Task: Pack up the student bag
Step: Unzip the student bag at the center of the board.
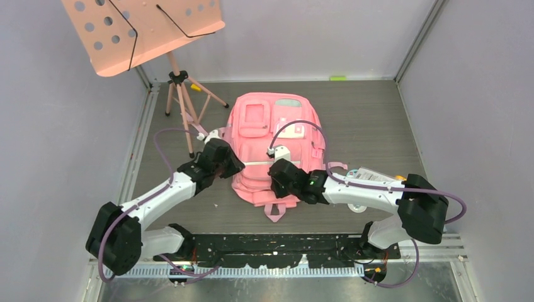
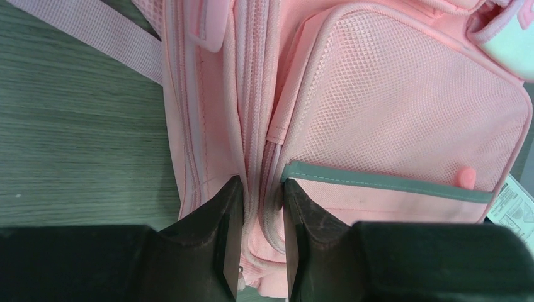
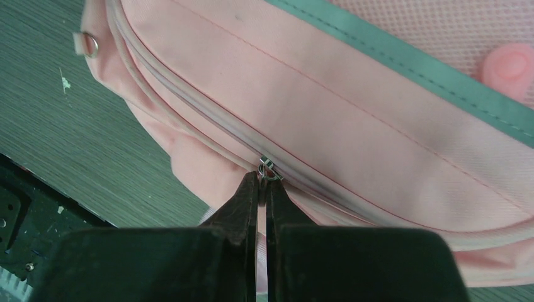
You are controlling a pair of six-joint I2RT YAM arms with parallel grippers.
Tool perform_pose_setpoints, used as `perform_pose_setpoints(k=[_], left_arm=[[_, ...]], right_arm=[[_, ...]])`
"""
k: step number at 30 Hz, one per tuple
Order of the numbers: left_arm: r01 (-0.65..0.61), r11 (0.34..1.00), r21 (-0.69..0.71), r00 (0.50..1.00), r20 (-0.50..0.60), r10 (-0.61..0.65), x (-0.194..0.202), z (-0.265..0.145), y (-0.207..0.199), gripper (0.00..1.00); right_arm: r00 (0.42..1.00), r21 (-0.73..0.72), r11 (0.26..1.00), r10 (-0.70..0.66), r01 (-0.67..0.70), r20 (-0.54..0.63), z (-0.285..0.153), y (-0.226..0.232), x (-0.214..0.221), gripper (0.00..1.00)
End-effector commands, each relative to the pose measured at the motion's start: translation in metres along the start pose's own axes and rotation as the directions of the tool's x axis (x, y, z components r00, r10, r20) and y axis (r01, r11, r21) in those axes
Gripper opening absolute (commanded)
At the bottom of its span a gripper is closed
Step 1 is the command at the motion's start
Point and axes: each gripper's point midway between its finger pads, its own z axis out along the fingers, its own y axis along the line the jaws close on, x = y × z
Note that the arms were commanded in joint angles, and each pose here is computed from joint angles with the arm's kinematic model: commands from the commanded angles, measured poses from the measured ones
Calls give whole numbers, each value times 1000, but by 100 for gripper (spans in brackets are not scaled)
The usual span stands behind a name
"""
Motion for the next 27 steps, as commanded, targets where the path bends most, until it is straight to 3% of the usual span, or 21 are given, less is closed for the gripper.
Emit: perform_pose_setpoints(k=[1,10,12,14,16,18,22,27], left_arm=[[69,969,236,997,12,-74,5,-13,-70,0],[-29,952,304,999,-30,40,35,-16,-103,3],[-64,946,318,998,9,64,27,-26,-103,13],[-105,945,310,994,44,96,21,-35,-98,30],[-143,953,269,989,71,128,15,-43,-87,47],[-171,963,209,985,68,160,11,-47,-70,57],[-164,976,145,986,46,159,-8,-45,-52,59],[-107,981,164,994,49,100,-40,-33,-46,52]], right_arm=[[990,-84,996,44,-33,130,-4,30,-45,0],[991,-19,1000,27,-25,133,-20,7,-38,0],[991,13,1000,22,-24,134,-26,-2,-37,0],[990,38,999,23,-28,138,-32,-11,-36,0],[990,60,998,27,-36,138,-36,-21,-34,0],[990,78,996,36,-48,139,-40,-29,-32,0],[988,93,993,59,-73,144,-43,-40,-31,0],[989,91,993,68,-81,133,-42,-42,-28,0]])
